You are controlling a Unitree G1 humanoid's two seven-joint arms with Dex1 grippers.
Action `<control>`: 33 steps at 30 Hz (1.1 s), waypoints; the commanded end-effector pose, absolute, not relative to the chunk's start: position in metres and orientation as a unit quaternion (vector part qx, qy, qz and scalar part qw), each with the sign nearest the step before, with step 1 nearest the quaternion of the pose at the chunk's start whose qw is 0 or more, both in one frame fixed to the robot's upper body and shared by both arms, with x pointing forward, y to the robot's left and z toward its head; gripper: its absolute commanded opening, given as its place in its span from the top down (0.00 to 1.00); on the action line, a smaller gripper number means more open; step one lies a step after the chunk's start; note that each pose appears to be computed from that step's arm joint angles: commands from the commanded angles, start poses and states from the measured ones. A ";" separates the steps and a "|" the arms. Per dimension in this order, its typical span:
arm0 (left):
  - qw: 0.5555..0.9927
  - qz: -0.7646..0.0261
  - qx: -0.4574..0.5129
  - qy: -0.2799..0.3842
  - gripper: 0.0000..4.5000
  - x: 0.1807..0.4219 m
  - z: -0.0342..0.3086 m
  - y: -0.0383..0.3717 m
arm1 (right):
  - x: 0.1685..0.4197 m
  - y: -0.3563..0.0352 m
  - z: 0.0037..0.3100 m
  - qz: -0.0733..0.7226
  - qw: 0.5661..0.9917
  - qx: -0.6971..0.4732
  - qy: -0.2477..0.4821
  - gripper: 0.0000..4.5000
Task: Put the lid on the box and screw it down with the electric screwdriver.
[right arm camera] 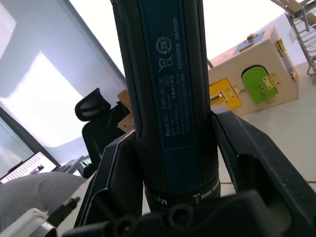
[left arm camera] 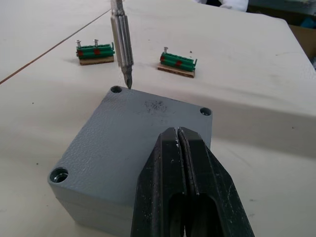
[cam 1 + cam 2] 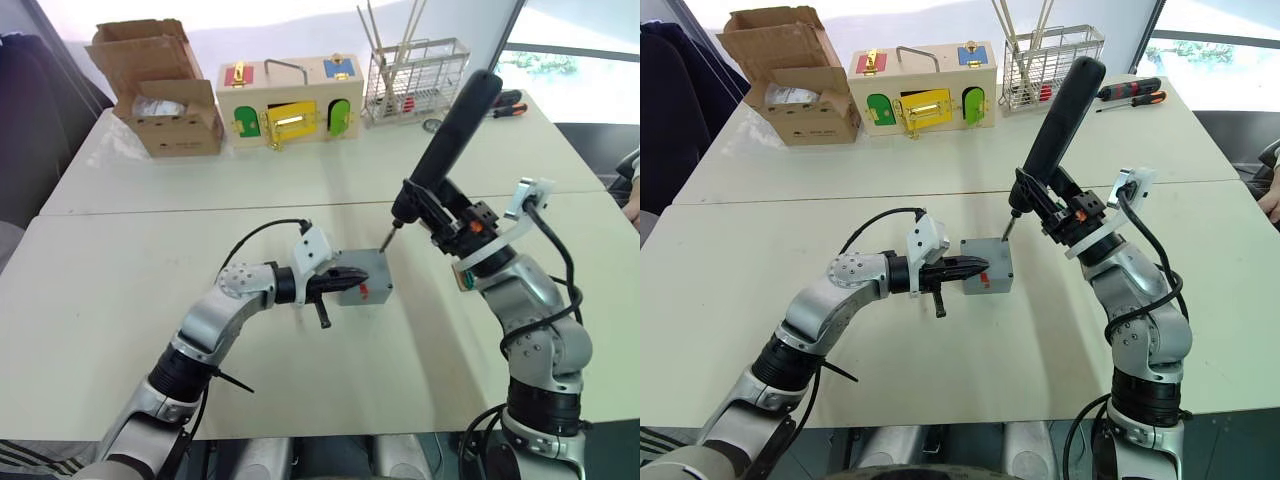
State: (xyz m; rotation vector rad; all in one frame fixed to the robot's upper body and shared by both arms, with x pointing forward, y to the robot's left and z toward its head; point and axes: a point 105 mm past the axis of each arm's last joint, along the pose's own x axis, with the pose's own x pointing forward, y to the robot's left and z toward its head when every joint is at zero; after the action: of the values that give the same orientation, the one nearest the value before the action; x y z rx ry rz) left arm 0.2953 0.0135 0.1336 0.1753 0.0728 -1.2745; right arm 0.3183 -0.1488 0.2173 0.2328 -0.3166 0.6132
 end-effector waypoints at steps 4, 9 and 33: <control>0.803 -0.589 0.082 0.033 1.00 0.294 0.132 0.013 | 0.317 -0.148 0.232 0.296 0.929 0.095 -0.200 0.57; 0.804 -0.588 0.081 0.033 1.00 0.292 0.132 0.013 | 0.320 -0.150 0.228 0.292 0.932 0.087 -0.197 0.57; 0.816 -0.573 0.062 0.042 1.00 0.293 0.123 0.018 | 0.312 -0.114 0.191 0.352 0.923 0.011 -0.157 0.57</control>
State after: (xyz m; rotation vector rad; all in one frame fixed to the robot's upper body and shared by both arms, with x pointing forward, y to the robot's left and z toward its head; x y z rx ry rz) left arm 0.2923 0.0140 0.1269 0.1412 0.0789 -1.2448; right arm 0.3155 -0.1269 0.2053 0.0050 -0.3659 0.6723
